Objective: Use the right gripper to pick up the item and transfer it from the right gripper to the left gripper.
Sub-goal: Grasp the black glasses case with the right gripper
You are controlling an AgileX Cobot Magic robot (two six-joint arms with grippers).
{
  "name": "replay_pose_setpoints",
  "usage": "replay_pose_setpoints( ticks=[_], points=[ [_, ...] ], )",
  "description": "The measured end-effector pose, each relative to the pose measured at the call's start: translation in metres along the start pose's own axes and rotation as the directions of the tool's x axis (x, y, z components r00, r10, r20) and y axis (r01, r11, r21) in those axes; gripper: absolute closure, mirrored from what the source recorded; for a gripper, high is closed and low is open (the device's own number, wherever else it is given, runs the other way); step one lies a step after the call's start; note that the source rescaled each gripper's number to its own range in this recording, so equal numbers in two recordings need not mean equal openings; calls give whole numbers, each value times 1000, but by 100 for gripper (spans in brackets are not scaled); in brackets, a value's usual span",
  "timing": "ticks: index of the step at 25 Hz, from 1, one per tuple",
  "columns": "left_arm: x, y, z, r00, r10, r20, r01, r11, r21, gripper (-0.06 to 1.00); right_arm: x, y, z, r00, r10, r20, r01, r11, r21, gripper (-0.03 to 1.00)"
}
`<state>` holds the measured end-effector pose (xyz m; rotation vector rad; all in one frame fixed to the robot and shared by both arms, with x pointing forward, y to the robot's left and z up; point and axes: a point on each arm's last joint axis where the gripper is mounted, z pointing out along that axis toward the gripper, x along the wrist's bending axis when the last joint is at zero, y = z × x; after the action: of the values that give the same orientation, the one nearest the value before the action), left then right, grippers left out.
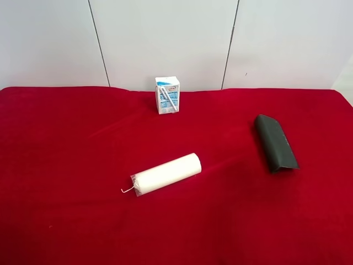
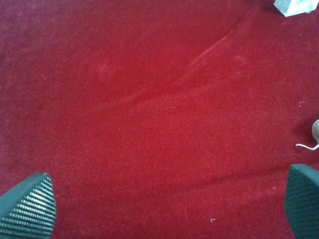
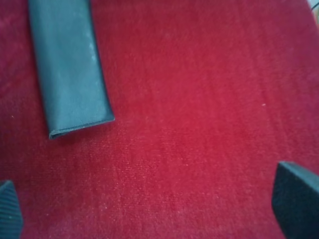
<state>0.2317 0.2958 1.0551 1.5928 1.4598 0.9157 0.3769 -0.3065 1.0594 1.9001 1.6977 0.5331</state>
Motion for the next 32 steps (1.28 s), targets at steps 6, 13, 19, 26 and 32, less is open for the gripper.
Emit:
replay_pose_setpoints(
  ticks=[6, 13, 19, 26, 32],
  points=[
    [0, 0, 0, 1000, 0, 0, 0, 1000, 0, 6, 11, 20, 44, 1000, 1, -14, 0, 994, 106, -3],
    [0, 0, 0, 1000, 0, 0, 0, 1000, 0, 6, 23, 44, 85, 999, -5, -43, 9, 995, 96, -3],
    [0, 0, 0, 1000, 0, 0, 0, 1000, 0, 6, 31, 43, 131, 998, -20, -59, 29, 988, 149, -3],
    [0, 0, 0, 1000, 0, 0, 0, 1000, 0, 6, 39, 33, 175, 997, -30, -74, 45, 977, 207, -3],
    [0, 0, 0, 1000, 0, 0, 0, 1000, 0, 6, 51, 22, 206, 993, -50, -106, 73, 972, 222, -3]
  ],
)
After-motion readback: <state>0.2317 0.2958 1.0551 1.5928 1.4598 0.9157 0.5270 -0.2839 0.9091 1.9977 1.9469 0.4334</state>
